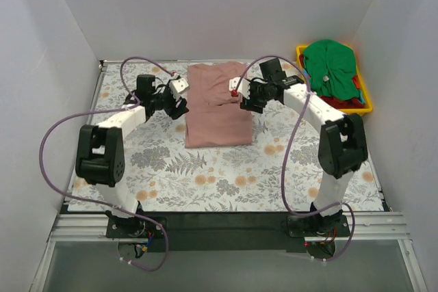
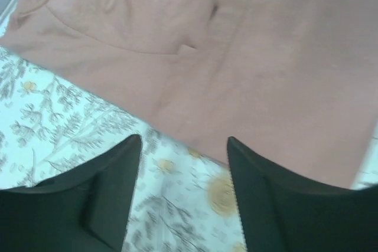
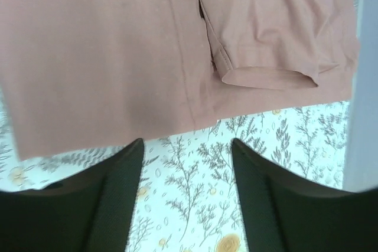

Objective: Fold and stack the t-shirts
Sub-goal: Fold the tshirt

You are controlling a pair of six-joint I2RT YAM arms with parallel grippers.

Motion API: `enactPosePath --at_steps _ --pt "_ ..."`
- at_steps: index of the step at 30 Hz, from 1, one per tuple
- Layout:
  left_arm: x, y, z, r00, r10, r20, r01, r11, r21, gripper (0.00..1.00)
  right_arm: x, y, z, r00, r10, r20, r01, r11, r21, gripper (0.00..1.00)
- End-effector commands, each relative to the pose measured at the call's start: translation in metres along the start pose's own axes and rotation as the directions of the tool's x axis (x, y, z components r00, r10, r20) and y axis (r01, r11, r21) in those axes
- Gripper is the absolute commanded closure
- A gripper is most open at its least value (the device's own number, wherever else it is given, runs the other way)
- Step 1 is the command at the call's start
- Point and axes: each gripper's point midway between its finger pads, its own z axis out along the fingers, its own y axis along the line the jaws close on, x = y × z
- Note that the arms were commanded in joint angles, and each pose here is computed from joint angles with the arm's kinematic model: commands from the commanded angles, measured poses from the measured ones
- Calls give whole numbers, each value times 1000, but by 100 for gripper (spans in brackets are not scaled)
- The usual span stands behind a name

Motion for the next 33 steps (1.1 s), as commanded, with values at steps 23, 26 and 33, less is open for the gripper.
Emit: enactPosePath --at_steps 23,26,33 --pt "65 -140 -10 956 276 -98 -250 944 217 48 30 144 35 998 -45 -49 35 980 -194 50" --pt "80 -143 -9 950 286 -128 -251 939 236 51 42 153 39 996 -49 -74 32 976 -215 52" --pt "74 -141 -10 953 272 -132 -236 942 237 100 43 144 35 994 -46 -99 28 985 -173 79"
